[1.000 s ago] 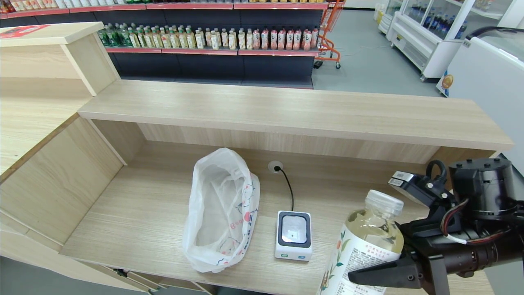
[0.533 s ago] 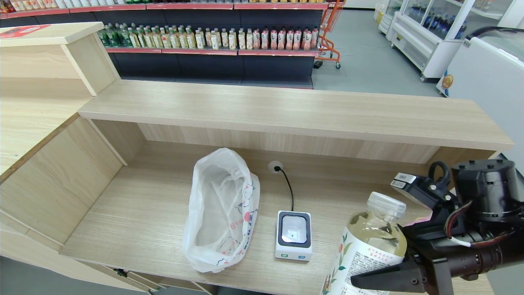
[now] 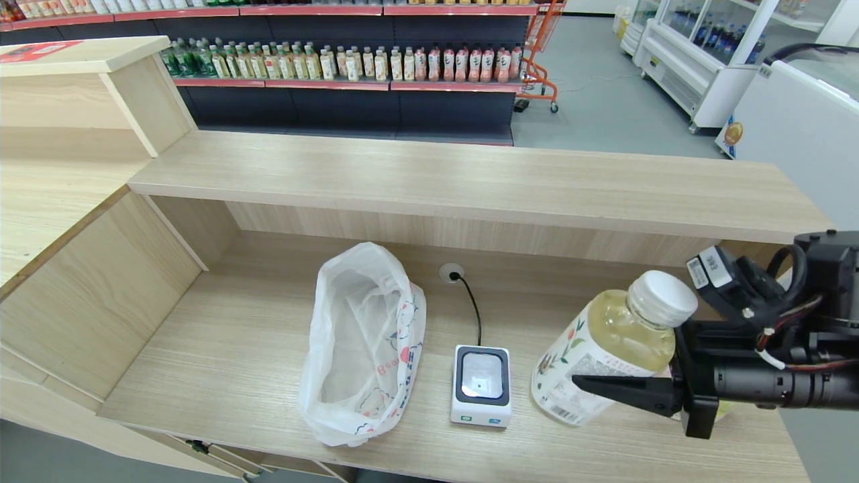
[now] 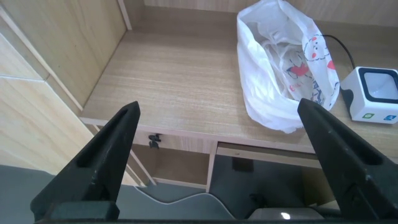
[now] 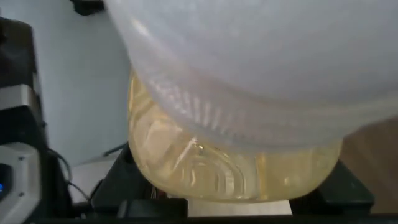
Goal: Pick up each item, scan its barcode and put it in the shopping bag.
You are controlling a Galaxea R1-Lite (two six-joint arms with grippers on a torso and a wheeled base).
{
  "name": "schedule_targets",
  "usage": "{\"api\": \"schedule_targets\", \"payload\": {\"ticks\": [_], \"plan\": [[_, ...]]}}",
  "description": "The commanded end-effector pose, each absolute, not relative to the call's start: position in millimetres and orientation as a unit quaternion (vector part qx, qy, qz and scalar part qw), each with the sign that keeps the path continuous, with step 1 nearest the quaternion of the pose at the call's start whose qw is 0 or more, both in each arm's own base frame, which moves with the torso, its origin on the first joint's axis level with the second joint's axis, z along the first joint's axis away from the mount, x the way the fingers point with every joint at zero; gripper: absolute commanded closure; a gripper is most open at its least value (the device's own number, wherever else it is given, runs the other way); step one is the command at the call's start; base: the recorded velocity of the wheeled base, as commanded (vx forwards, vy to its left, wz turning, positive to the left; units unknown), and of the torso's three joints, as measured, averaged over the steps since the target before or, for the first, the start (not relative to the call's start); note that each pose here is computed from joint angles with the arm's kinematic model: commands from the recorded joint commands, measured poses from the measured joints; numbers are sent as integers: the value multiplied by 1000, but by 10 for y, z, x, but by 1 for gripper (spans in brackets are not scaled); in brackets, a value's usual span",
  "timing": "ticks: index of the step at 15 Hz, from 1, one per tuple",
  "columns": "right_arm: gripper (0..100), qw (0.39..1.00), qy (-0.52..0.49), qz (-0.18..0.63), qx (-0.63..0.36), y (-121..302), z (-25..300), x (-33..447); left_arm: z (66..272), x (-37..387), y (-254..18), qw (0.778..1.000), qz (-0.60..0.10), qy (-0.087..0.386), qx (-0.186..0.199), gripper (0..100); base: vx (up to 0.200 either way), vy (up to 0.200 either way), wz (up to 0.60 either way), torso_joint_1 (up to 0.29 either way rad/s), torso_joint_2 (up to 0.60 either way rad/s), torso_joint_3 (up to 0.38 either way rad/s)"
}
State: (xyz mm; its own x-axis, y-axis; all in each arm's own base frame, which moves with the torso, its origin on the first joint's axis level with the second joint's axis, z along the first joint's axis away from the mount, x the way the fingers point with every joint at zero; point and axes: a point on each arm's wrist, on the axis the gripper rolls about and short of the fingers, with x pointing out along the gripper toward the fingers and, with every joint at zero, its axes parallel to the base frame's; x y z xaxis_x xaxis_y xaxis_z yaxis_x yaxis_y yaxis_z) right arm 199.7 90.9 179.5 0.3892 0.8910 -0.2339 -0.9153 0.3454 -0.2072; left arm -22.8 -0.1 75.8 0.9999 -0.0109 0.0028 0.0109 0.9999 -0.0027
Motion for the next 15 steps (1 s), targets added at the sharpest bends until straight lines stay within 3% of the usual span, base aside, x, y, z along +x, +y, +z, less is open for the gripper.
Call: {"api": "schedule_targets", "payload": {"ticks": [1, 11, 15], "plan": [[100, 835, 17, 510, -204, 792, 1799, 2040, 758, -228, -1, 1000, -5, -2, -2, 0, 0, 0, 0, 0, 0, 0], [100, 769, -110, 429, -462, 755, 1866, 1961, 758, -228, -1, 1000, -5, -2, 0, 0, 0, 0, 0, 0, 0, 0], [100, 736, -135, 418, -514, 758, 1853, 1917, 758, -228, -1, 1000, -5, -2, -1, 0, 0, 0, 0, 0, 0, 0]]}}
